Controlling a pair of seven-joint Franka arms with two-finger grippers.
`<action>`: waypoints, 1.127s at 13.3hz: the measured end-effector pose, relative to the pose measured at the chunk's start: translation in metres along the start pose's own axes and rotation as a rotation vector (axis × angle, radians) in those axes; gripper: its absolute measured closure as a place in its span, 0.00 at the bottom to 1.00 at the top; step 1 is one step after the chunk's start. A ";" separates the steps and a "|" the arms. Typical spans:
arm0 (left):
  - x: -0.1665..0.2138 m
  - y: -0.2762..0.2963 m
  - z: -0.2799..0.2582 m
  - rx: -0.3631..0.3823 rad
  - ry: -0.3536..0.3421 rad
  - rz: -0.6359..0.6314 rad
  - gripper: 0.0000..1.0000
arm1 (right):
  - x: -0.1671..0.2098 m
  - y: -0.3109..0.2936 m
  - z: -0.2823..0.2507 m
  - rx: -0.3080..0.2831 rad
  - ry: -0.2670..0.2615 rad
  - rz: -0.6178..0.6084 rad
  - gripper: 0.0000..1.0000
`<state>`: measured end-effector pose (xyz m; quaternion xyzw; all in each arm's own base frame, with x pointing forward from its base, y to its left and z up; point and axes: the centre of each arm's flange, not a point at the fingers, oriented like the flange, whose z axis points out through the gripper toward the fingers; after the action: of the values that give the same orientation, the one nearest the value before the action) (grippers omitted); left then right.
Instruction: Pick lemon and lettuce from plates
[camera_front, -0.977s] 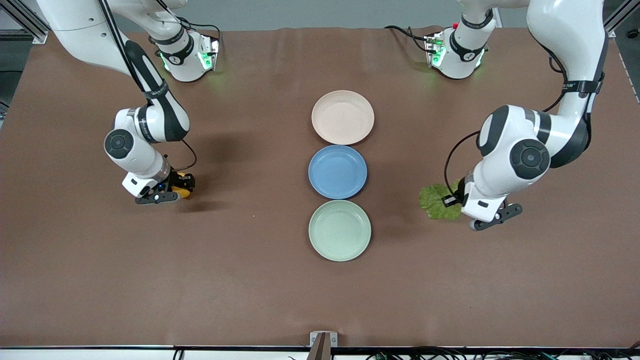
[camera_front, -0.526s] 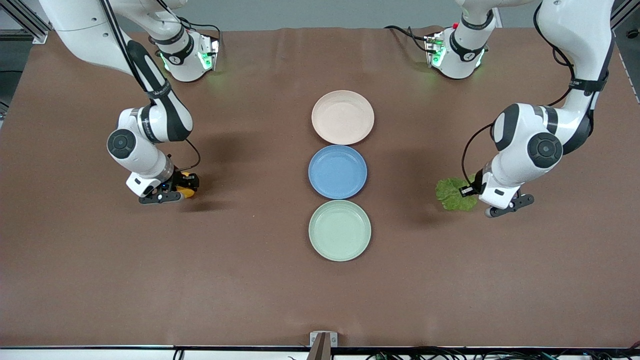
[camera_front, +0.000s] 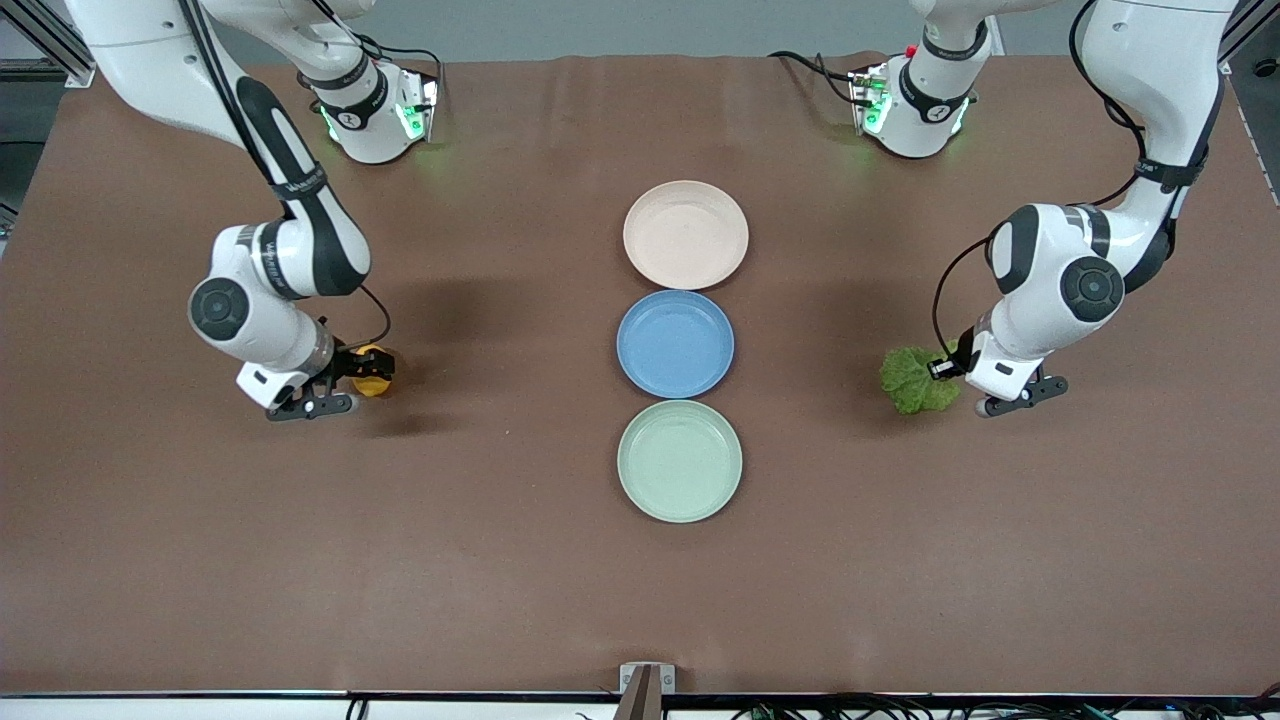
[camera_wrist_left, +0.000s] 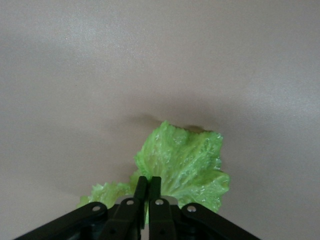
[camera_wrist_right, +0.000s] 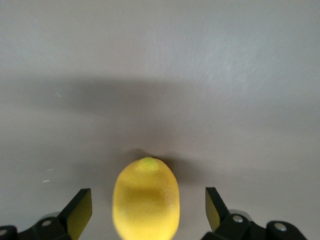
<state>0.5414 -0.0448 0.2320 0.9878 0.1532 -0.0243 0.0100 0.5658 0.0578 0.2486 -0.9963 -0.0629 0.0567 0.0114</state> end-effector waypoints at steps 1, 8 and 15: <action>0.001 0.000 -0.001 -0.002 0.005 0.000 0.81 | 0.011 0.002 -0.032 0.004 -0.018 0.002 0.00; 0.045 0.002 -0.079 0.025 -0.029 0.096 0.07 | 0.025 0.058 -0.201 -0.033 -0.103 0.048 0.00; 0.041 -0.036 -0.255 0.008 -0.013 0.223 0.00 | 0.019 0.084 -0.270 -0.043 -0.080 0.092 0.00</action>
<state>0.5805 0.0092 0.4845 0.9986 0.0422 -0.0303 0.0100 0.6263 -0.0274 0.5117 -0.9951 -0.0186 0.0955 -0.0150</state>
